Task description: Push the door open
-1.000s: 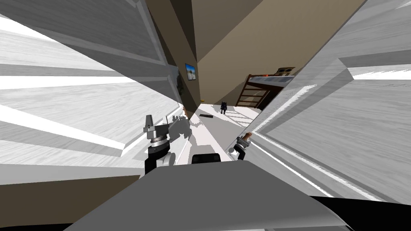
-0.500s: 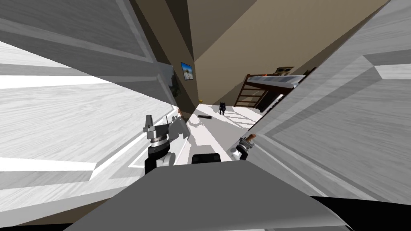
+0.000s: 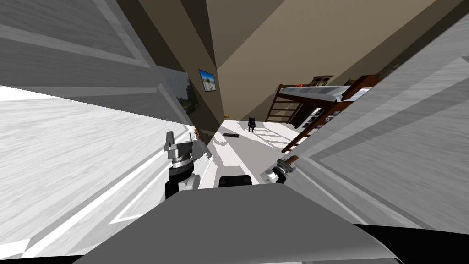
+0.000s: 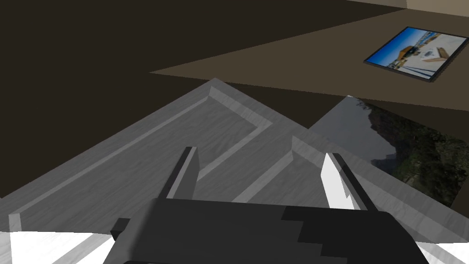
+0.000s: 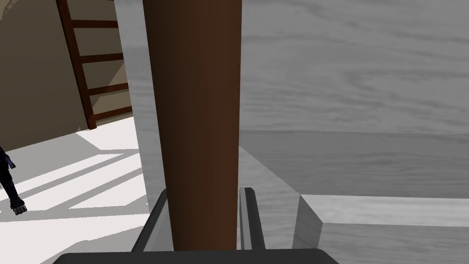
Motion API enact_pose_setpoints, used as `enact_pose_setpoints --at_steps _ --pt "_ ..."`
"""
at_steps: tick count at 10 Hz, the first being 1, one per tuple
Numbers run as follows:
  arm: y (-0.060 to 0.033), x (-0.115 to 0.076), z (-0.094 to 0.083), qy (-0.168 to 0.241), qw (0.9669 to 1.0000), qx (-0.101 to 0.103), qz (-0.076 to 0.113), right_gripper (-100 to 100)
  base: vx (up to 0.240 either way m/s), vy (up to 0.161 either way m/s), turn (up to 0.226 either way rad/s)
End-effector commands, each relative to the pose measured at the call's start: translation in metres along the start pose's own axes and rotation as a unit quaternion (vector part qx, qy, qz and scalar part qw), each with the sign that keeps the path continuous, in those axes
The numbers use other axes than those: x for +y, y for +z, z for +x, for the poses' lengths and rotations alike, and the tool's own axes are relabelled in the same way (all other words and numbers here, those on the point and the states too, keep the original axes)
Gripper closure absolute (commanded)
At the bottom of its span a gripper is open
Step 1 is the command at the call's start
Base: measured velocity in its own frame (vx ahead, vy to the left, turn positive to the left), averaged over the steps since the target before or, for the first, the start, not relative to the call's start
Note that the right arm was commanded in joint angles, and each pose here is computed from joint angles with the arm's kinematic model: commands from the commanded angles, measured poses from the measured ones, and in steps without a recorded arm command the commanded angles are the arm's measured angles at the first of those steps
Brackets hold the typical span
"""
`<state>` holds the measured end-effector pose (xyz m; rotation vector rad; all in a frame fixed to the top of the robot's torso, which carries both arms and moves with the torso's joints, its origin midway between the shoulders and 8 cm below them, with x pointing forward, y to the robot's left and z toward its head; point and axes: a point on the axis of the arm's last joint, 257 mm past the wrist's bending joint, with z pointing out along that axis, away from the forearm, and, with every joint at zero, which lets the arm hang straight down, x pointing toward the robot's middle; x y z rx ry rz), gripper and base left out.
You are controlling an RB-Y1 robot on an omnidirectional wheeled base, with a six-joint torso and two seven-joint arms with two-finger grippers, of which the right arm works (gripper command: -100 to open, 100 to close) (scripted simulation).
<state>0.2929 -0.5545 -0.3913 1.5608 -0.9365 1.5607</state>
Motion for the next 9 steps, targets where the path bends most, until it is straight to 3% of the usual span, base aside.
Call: enact_pose_setpoints --at_steps 1,2,3,7,8,9 --pt "0.0014 0.022 0.001 -0.003 0.9997 0.003 -0.022 100 0.191 -0.105 -0.06" --pt "0.0014 0.022 0.001 -0.003 0.9997 0.003 -0.022 100 0.13 -0.065 -0.027" --pt "0.0036 0.034 0.001 -0.002 0.9993 0.002 -0.038 100 0.17 -0.061 -0.07" --pt "0.0061 0.054 0.0 0.0 0.998 0.0 -0.064 100 0.176 -0.068 -0.062" --pt "0.0037 0.048 -0.002 0.0 0.9984 -0.004 -0.057 100 0.074 -0.029 -0.03" --pt "0.0061 0.06 -0.001 0.0 0.9975 -0.002 -0.071 100 0.117 -0.079 -0.03"
